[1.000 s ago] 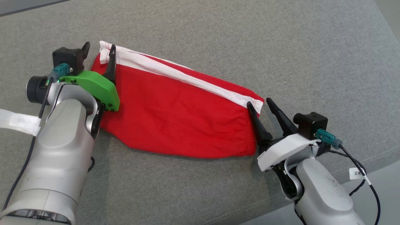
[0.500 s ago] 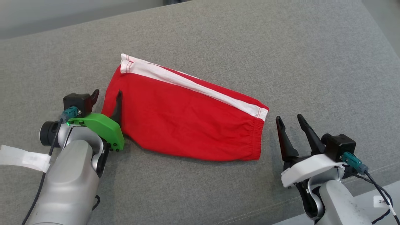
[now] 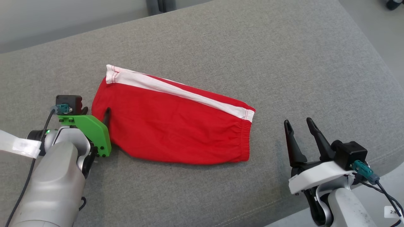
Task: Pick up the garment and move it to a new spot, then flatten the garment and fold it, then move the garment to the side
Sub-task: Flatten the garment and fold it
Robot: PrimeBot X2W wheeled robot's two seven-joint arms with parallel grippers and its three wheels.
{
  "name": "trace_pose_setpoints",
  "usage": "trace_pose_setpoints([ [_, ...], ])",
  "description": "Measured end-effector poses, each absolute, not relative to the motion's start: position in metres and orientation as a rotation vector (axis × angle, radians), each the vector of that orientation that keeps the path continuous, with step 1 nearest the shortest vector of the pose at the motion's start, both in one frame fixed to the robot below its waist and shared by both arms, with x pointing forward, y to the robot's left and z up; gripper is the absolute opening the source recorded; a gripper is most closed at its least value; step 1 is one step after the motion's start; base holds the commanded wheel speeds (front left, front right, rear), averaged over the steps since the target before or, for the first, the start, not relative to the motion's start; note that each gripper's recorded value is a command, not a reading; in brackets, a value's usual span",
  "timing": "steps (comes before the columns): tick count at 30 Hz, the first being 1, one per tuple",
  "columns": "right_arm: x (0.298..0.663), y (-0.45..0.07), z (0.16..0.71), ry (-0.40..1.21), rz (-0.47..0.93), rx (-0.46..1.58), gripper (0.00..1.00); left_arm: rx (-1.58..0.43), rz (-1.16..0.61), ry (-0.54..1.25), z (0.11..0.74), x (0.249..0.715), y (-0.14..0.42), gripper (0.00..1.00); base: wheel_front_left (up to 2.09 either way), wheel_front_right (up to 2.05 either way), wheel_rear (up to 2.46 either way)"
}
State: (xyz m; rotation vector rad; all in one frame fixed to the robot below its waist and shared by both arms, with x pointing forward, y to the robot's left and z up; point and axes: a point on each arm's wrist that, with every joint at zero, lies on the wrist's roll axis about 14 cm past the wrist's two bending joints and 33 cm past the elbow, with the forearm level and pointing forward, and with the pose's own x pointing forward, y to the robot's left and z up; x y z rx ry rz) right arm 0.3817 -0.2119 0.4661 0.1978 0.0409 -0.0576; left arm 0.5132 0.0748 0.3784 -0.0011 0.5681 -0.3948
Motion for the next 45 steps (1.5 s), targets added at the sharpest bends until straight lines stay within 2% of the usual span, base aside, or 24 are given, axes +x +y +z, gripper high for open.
trace_pose_setpoints([
  [9, 0.375, -0.22, 0.468, 0.04, -0.085, 0.197, 1.0, 0.007, -0.401, 0.684, 0.363, 0.512, 0.07, 1.0, 0.0, 0.0, 0.0],
  [10, 0.374, -0.221, 0.468, 0.038, -0.086, 0.197, 1.0, 0.003, -0.4, 0.7, 0.362, 0.511, 0.07, 0.81, 0.0, 0.0, 0.0],
  [11, 0.374, -0.221, 0.468, 0.038, -0.086, 0.197, 1.0, 0.003, -0.4, 0.7, 0.362, 0.511, 0.07, 0.55, 0.0, 0.0, 0.0],
  [13, 0.374, -0.221, 0.47, 0.035, -0.086, 0.197, 1.0, -0.012, -0.394, 0.734, 0.359, 0.508, 0.07, 0.38, 0.0, 0.0, 0.0],
  [14, 0.374, -0.221, 0.471, 0.032, -0.085, 0.196, 1.0, -0.012, -0.394, 0.745, 0.358, 0.507, 0.071, 0.27, 0.0, 0.0, 0.0],
  [15, 0.374, -0.221, 0.471, 0.03, -0.085, 0.196, 1.0, -0.012, -0.393, 0.75, 0.357, 0.506, 0.071, 0.06, 0.0, 0.0, 0.0],
  [16, 0.373, -0.221, 0.473, 0.024, -0.085, 0.195, 1.0, -0.015, -0.391, 0.762, 0.356, 0.505, 0.072, 0.0, 0.0, 0.0, 0.0],
  [29, 0.37, -0.22, 0.483, -0.01, -0.082, 0.197, 1.0, -0.163, -0.361, 0.664, 0.37, 0.482, 0.077, 0.0, 0.0, 0.0, 0.0],
  [45, 0.374, -0.201, 0.497, -0.029, -0.017, 0.208, 1.0, -0.341, -0.083, 0.567, 0.369, 0.408, 0.128, 0.0, 0.0, 0.0, 0.0],
])
